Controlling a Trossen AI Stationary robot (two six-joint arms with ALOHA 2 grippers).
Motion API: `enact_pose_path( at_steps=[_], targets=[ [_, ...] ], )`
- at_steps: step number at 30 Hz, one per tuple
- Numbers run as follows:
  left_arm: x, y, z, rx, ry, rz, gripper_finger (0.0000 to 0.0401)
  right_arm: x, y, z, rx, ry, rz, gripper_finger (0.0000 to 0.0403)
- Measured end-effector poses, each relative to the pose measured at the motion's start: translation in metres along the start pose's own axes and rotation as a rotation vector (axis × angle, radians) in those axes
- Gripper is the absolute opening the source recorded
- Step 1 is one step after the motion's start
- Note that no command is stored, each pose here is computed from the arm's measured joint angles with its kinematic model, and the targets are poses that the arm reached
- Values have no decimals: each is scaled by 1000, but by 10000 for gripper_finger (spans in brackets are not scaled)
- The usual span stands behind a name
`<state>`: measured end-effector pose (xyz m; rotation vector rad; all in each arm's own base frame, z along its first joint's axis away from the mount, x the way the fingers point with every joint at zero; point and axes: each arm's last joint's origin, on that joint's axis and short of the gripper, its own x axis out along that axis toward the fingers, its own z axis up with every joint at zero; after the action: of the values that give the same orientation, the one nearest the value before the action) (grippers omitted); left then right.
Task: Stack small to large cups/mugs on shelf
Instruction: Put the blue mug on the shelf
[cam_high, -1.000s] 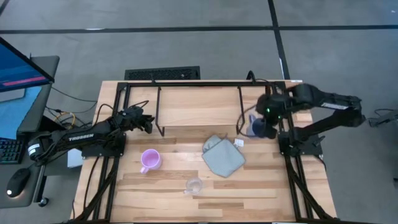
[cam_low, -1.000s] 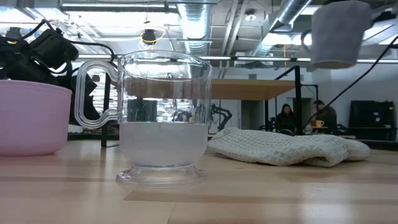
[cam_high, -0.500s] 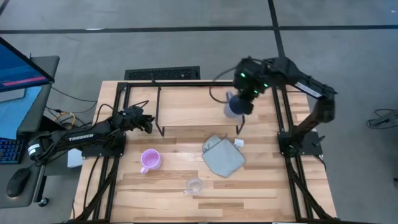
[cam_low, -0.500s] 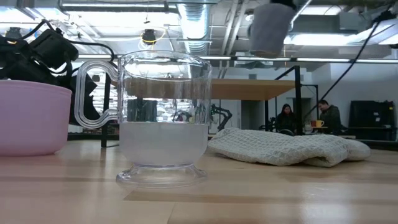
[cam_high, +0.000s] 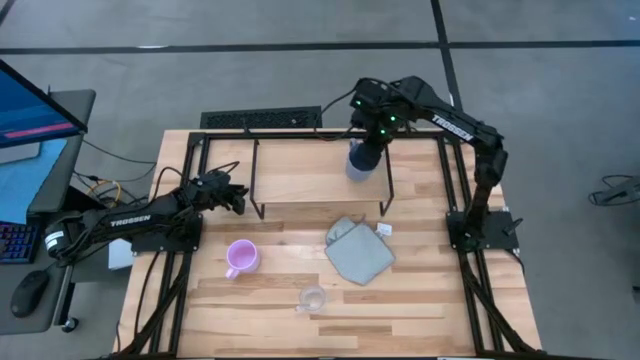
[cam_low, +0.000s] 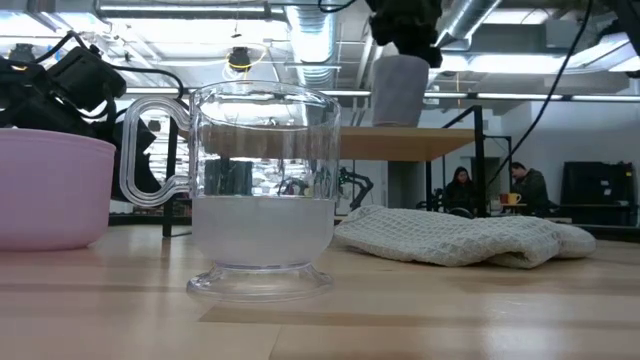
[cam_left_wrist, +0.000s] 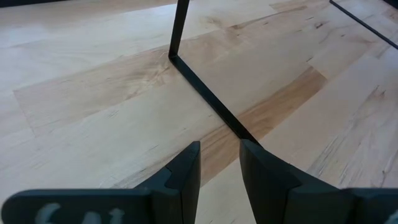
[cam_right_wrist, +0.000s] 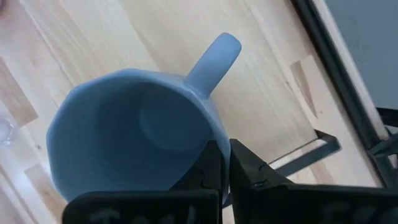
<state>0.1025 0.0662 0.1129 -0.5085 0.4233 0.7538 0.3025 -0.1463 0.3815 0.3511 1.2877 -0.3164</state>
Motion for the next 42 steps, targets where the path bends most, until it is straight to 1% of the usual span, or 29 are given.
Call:
enact_pose_path(
  at_steps=[4, 12, 17, 20, 26, 35, 42],
  targets=[
    [0, 0, 0, 0, 0, 0, 103, 1, -3, 0, 21, 2, 3, 19],
    [0, 0, 0, 0, 0, 0, 103, 0, -11, 0, 115, -1, -7, 19],
    [0, 0, 0, 0, 0, 0, 103, 0, -13, 0, 121, -1, -17, 19],
    [0, 0, 0, 0, 0, 0, 103, 0, -14, 0, 146, -2, -39, 19],
    [0, 0, 0, 0, 0, 0, 103, 0, -16, 0, 165, -2, -40, 19],
    [0, 0, 0, 0, 0, 0, 103, 10, -17, -2, 176, 39, -44, 19],
    [0, 0, 0, 0, 0, 0, 103, 9, -26, -2, 228, 36, -40, 19]
  ],
)
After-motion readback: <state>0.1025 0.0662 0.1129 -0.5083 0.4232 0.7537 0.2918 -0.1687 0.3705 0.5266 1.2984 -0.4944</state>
